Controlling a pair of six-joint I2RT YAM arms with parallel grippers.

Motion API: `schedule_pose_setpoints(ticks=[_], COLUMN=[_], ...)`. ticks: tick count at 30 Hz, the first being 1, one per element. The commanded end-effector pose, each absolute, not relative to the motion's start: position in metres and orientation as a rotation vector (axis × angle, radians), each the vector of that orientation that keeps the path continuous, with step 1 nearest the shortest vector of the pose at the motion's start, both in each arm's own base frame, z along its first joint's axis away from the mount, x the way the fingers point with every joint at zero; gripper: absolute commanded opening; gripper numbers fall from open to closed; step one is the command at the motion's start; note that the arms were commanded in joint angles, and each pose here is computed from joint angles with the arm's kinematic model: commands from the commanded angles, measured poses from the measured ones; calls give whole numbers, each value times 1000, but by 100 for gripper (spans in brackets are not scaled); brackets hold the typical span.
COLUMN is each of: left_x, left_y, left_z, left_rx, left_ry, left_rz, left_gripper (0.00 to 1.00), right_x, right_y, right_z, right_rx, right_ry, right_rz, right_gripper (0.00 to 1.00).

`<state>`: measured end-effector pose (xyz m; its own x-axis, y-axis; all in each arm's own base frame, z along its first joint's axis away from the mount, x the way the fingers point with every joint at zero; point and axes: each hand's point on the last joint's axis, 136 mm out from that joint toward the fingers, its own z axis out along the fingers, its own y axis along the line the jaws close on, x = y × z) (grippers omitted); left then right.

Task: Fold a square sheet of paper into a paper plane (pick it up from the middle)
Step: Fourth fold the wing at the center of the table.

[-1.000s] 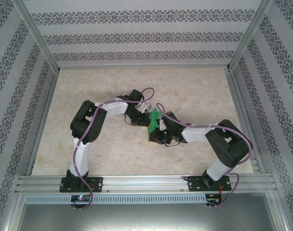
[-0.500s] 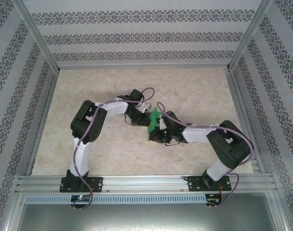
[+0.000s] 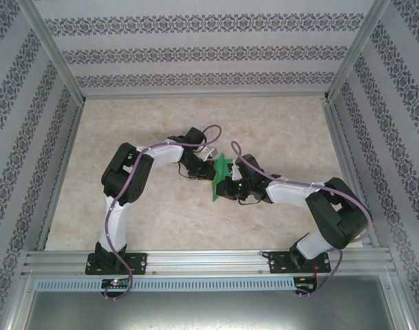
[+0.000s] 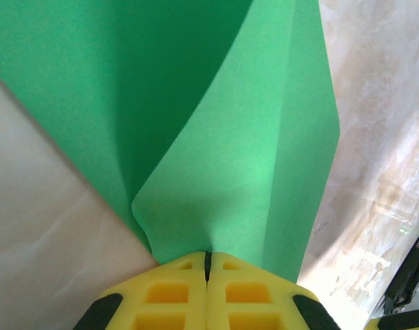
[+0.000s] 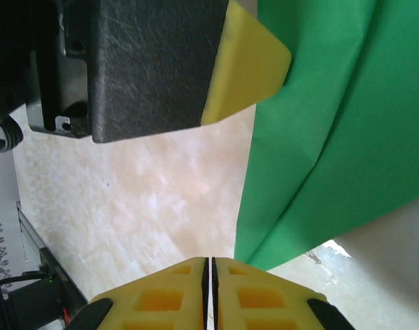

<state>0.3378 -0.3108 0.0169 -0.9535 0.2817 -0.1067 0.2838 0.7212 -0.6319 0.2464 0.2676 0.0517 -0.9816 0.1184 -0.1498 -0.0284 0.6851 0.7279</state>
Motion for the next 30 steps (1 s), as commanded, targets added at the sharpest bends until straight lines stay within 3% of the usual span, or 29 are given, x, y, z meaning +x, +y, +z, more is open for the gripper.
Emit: schedule_pose_setpoints(ticks=[1,30], left_x=[312,311], left_y=[-269,-267], left_z=[-60,-60], left_rx=[448,444], left_ry=[3148,3153], left_rz=[-737,-736], left_gripper=[7,7], right_x=[250,256], right_y=[271,288], right_z=[48,31], right_rx=[86,70], right_ry=[2706,2747], right_rz=[1201,1211], right_gripper=[12,10])
